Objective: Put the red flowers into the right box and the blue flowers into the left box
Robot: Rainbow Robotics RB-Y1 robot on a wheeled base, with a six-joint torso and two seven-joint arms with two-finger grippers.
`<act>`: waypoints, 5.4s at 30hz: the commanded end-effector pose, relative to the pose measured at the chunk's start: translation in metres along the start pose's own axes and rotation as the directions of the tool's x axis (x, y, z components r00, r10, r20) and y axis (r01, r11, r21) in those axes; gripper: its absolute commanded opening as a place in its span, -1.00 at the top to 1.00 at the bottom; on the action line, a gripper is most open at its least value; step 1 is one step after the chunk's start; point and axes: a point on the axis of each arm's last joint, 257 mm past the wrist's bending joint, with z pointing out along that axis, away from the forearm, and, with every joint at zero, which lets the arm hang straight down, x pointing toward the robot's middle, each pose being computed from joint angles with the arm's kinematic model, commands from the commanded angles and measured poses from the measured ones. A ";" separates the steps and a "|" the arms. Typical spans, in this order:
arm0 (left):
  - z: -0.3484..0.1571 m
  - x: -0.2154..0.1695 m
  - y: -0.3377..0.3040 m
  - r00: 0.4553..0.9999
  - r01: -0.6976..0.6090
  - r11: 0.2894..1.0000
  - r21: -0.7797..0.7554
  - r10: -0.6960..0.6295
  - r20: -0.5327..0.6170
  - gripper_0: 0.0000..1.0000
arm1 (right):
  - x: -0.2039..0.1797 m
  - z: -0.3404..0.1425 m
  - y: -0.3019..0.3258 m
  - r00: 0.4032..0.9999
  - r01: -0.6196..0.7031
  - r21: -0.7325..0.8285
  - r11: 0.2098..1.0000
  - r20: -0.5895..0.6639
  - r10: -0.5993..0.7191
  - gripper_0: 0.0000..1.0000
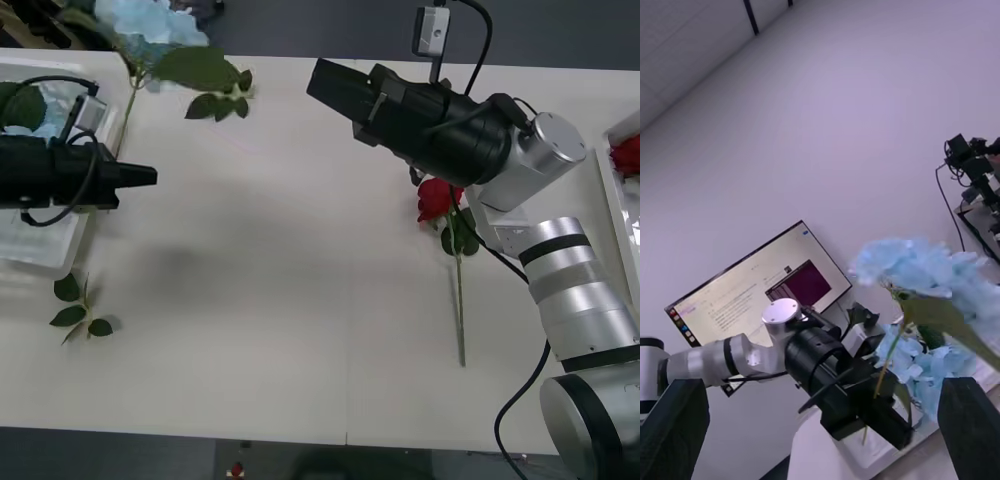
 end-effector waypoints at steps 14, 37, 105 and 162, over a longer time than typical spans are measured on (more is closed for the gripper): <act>-0.203 -0.027 0.115 0.921 -0.331 0.854 -0.402 0.199 -0.335 1.00 | 0.017 -0.012 -0.013 0.946 0.214 0.011 0.977 -0.250 -0.204 -0.80; -0.365 -0.013 0.187 0.229 -0.873 0.427 -0.234 -0.065 -0.971 1.00 | 0.041 -0.182 -0.037 0.631 -0.251 0.651 0.717 -0.452 0.631 -0.80; -0.046 -0.095 -0.011 0.658 -0.734 0.670 -0.114 0.660 -0.361 -1.00 | 0.180 -0.325 -0.154 0.533 0.431 0.866 0.255 -0.472 0.702 -0.73; 0.115 -0.045 -0.253 0.901 -0.358 0.891 0.279 0.251 0.353 -1.00 | -0.039 -0.350 -0.151 0.773 0.425 0.844 0.329 -0.527 0.354 1.00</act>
